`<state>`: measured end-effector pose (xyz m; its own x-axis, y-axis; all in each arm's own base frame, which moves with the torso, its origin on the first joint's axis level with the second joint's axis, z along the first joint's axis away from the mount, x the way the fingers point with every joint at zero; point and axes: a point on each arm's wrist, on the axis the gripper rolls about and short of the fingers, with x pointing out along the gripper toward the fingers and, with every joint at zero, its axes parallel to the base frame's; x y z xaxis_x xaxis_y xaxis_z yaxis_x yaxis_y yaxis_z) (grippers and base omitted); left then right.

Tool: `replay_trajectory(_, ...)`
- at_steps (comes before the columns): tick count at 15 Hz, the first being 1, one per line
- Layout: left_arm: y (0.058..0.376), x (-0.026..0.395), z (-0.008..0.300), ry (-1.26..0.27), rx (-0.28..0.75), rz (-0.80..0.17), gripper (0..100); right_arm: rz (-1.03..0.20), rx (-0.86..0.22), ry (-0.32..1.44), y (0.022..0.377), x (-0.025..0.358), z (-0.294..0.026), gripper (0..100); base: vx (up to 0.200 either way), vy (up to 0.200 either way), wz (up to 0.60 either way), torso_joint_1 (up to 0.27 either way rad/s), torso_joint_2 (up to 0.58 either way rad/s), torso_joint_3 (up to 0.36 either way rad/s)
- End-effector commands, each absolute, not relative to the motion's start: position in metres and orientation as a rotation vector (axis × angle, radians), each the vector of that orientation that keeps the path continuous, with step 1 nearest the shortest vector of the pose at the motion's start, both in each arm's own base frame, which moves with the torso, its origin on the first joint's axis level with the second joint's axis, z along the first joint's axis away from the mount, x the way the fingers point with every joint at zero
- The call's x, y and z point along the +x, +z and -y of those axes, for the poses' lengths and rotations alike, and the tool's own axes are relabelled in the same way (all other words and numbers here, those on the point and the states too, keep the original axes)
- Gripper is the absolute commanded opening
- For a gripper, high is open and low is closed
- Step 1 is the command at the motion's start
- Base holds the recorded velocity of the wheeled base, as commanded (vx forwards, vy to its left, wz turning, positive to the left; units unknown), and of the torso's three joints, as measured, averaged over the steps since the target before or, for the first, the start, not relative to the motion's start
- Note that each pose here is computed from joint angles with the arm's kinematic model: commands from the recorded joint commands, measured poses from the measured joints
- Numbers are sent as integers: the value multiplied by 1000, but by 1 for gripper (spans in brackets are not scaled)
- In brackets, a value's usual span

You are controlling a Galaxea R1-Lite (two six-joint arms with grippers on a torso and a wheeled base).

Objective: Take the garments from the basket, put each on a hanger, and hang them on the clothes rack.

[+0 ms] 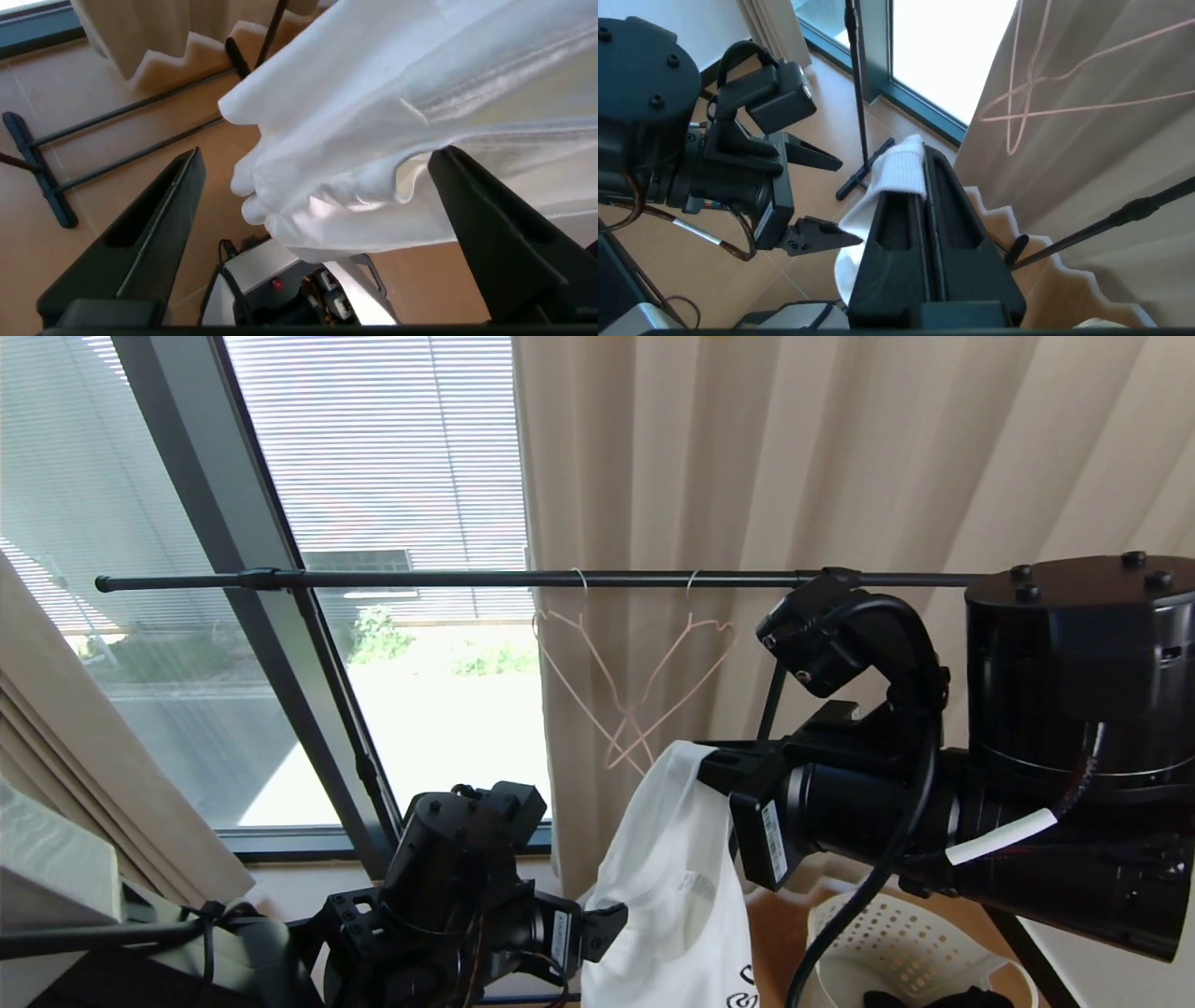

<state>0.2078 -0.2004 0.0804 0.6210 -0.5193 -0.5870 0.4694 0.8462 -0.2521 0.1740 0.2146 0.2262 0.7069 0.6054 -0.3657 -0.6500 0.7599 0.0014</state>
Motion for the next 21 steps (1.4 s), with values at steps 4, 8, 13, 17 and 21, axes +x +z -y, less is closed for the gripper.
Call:
replay_trajectory(4, 74, 212, 204, -536, -91, -673, 100, -339, -126, 713, 232, 165, -210, 0, 0, 0, 0, 0, 0, 0)
replay_trajectory(8, 76, 211, 203, -547, -132, -644, 100, -345, -134, 744, 229, 159, -216, 0, 0, 0, 0, 0, 0, 0)
replay_trajectory(13, 76, 205, 206, -578, -144, -613, 100, -344, -138, 768, 229, 153, -219, 0, 0, 0, 0, 0, 0, 0)
replay_trajectory(17, 68, 189, 204, -671, -125, -616, 100, -333, -133, 758, 230, 154, -219, 0, 0, 0, 0, 0, 0, 0)
replay_trajectory(21, 54, 190, 205, -682, -40, -638, 100, -311, -118, 760, 237, 151, -215, 0, 0, 0, 0, 0, 0, 0)
